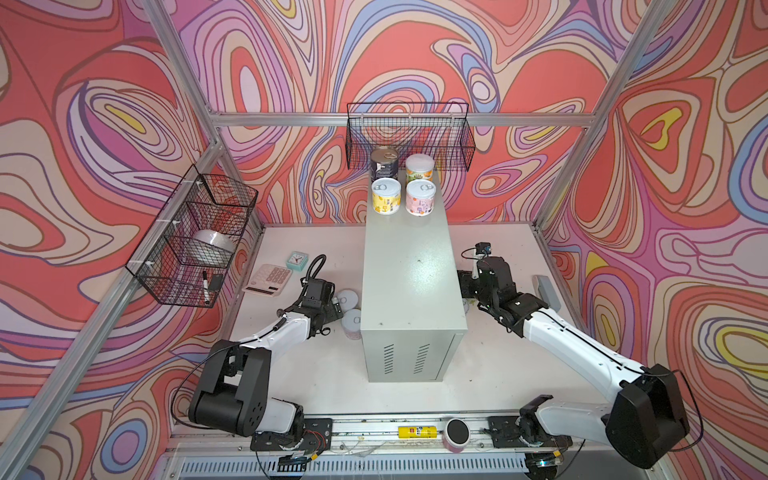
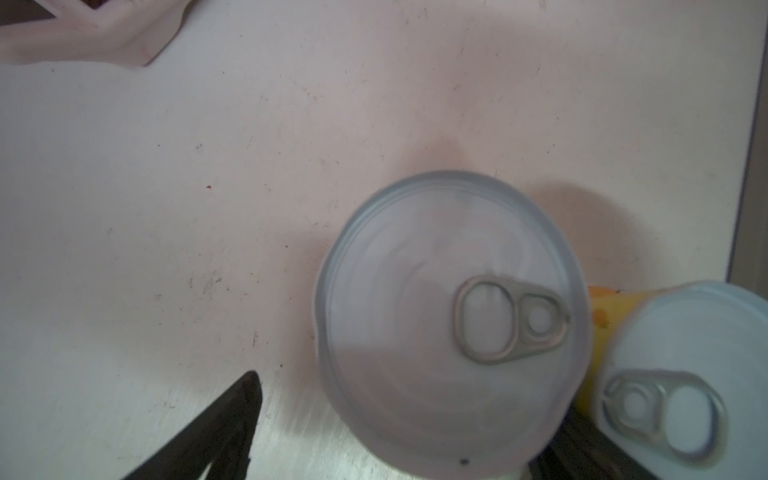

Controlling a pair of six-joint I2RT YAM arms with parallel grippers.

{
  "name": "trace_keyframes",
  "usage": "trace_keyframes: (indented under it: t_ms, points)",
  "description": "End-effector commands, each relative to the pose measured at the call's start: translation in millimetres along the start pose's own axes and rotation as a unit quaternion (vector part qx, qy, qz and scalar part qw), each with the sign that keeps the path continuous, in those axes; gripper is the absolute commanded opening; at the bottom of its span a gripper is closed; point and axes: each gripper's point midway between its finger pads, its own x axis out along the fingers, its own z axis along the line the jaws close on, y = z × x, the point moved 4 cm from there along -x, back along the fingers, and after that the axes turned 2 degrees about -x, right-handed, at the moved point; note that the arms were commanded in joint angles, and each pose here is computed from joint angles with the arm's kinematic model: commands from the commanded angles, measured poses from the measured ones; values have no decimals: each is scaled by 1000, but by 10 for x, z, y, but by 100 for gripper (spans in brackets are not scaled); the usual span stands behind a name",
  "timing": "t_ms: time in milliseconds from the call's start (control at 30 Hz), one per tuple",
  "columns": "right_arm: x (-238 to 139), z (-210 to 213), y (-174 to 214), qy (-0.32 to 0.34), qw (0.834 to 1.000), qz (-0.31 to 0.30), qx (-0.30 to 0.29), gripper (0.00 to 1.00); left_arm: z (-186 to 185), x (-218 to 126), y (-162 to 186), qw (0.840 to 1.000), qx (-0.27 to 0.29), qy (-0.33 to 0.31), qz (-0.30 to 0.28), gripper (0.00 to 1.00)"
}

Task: Place and organize the canned foods onto the counter
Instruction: 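Grasp the white-lidded can nearest the cabinet with the left gripper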

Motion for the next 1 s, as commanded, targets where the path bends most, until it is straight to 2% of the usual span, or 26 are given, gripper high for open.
trace_keyframes:
  t_ms: [0,433,600,967]
  points:
    - [18,15,-80,-3,1000,-11,7,74,-47,29,-148,1000,-17,6,-18,95]
    - [86,40,-40,-10,1000,-5,10,73,-122,212,-255,1000,-15,1,13,98]
    - [115,50,-36,-12,1000,-6,11,73,-166,282,-248,999,-6,3,36,96]
    - [112,34,-61,-7,1000,-9,1,73,-156,298,-220,999,-7,0,48,90]
